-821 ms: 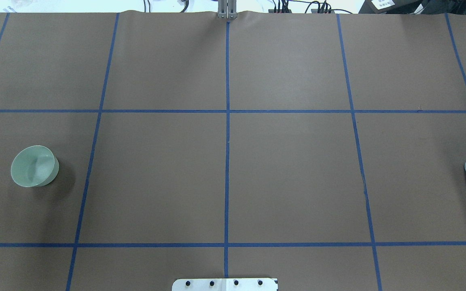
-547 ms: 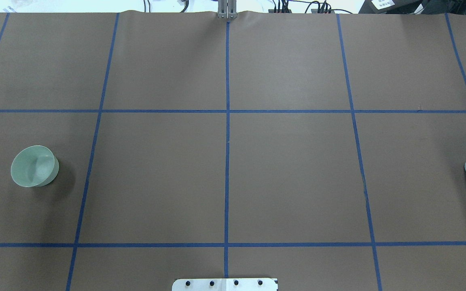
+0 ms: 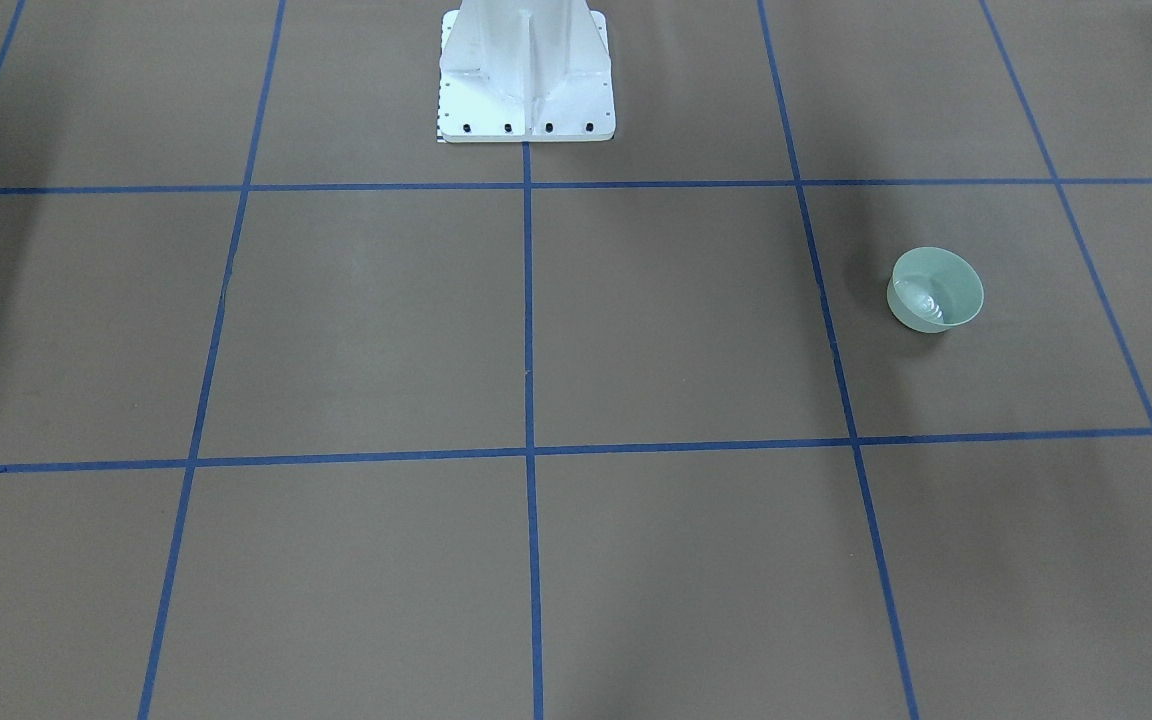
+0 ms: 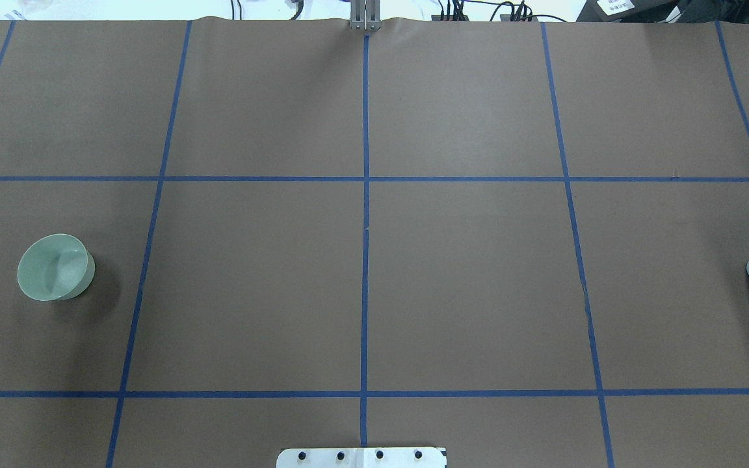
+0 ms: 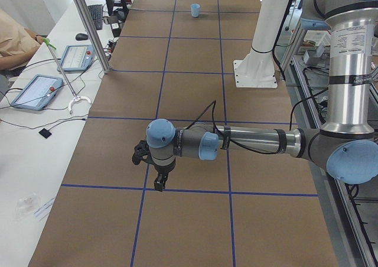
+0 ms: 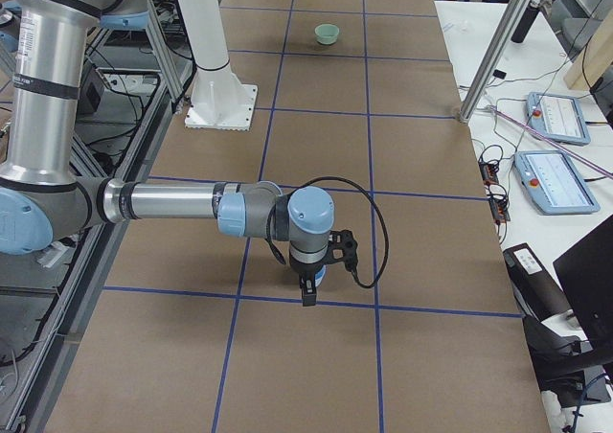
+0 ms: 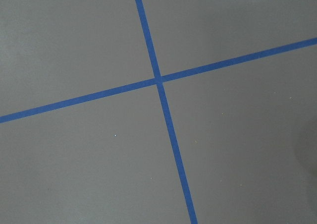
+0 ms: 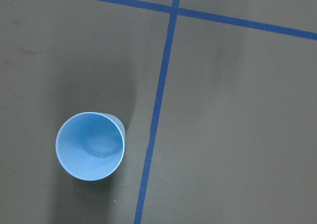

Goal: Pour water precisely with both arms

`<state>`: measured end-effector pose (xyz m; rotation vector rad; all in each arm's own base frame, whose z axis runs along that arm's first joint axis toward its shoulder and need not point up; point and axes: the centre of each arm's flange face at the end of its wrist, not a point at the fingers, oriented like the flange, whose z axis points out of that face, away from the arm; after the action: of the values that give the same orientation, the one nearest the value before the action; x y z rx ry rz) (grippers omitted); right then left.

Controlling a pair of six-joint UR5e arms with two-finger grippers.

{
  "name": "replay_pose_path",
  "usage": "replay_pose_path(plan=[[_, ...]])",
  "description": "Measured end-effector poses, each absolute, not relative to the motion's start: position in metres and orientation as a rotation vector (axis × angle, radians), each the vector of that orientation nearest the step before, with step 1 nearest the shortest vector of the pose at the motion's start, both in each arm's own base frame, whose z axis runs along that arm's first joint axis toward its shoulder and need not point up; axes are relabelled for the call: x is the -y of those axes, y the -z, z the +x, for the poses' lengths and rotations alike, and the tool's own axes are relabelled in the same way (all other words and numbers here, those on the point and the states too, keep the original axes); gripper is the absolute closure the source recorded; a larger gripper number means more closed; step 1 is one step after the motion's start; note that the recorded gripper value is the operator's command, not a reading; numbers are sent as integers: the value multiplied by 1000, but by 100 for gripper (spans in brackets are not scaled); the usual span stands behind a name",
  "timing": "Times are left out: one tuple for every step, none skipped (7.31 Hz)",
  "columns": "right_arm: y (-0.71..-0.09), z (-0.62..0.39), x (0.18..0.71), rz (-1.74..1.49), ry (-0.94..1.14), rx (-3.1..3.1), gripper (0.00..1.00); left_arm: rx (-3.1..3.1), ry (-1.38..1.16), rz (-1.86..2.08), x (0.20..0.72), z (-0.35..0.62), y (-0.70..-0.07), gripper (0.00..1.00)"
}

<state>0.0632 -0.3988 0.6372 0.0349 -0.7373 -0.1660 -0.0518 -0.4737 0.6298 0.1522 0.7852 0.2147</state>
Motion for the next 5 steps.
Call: replay_pose_path(plan=[[-634, 63, 401, 42, 166, 740, 0, -785, -213, 153, 474, -52, -629, 0], [-630, 62, 403, 51, 167, 744, 0, -785, -212, 156, 476, -52, -627, 0], [-626, 62, 406, 69, 172, 745, 0, -784, -215, 166, 480, -52, -622, 0], [-621, 62, 409, 117, 189, 741, 0, -783, -224, 190, 486, -51, -615, 0], [-616, 62, 411, 178, 211, 736, 0, -779, -240, 230, 493, -51, -606, 0]])
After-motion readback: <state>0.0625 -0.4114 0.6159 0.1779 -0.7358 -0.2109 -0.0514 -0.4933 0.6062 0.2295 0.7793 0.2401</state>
